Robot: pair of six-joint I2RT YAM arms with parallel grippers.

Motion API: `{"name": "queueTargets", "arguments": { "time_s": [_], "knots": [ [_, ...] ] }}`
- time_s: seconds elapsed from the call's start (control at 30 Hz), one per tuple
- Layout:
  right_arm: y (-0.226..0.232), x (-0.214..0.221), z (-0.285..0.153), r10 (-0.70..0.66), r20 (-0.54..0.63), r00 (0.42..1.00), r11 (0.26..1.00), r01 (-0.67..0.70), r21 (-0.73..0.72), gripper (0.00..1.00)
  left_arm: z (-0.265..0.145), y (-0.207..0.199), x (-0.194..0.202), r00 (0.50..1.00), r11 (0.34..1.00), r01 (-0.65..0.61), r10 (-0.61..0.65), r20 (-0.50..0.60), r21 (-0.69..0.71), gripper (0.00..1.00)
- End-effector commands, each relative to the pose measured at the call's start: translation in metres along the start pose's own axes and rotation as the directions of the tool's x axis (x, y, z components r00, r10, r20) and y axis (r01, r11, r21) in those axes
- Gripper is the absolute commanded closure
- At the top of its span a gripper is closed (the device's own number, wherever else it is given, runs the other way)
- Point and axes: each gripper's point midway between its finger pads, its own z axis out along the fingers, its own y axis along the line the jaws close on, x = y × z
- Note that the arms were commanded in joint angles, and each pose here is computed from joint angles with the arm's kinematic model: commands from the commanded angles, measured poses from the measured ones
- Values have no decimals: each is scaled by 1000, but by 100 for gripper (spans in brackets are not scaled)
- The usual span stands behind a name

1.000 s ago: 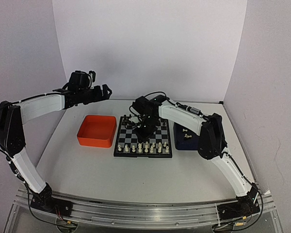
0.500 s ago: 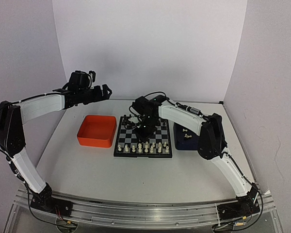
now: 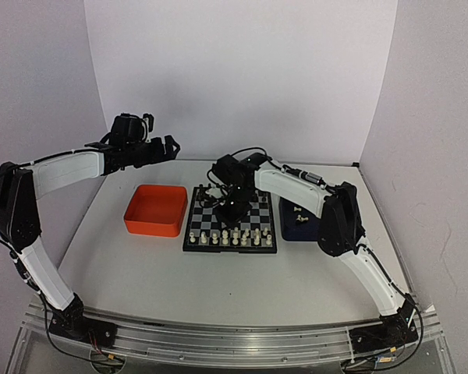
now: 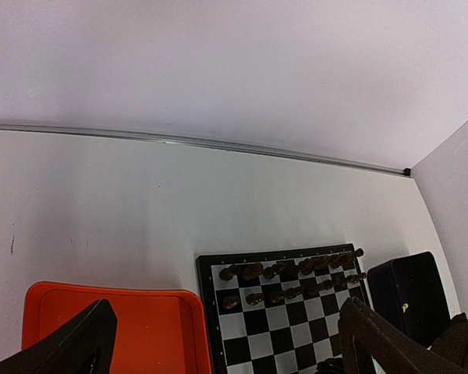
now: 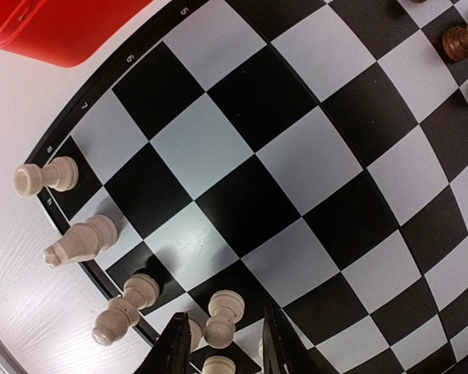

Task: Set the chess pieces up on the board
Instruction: Place the chess piece on the chessboard.

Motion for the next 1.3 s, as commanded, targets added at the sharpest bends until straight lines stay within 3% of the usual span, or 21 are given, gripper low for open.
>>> {"name": "queueTargets", "arguments": {
  "time_s": [0.0, 0.5, 0.8, 1.03, 1.27],
  "knots": [
    [14, -24, -29, -29, 99, 995, 999, 32, -38, 68, -8, -9, -20, 999, 999, -13, 12, 50, 30, 0],
    [15, -62, -89, -84, 282, 956, 996, 80, 27, 57, -9, -16, -30, 997, 998, -8, 3, 72, 61, 0],
    [-24, -71, -162, -81, 401, 913, 979, -2, 203, 36, -8, -27, -42, 996, 995, -9, 0, 93, 100, 0],
    [-99, -36, -220, 95, 489, 867, 960, -210, 186, 23, 2, -38, -53, 993, 989, -20, 2, 117, 148, 0],
    [-174, 34, -225, 163, 428, 889, 930, -284, 236, 12, 24, -45, -64, 993, 986, -9, -11, 117, 168, 0]
  ]
}}
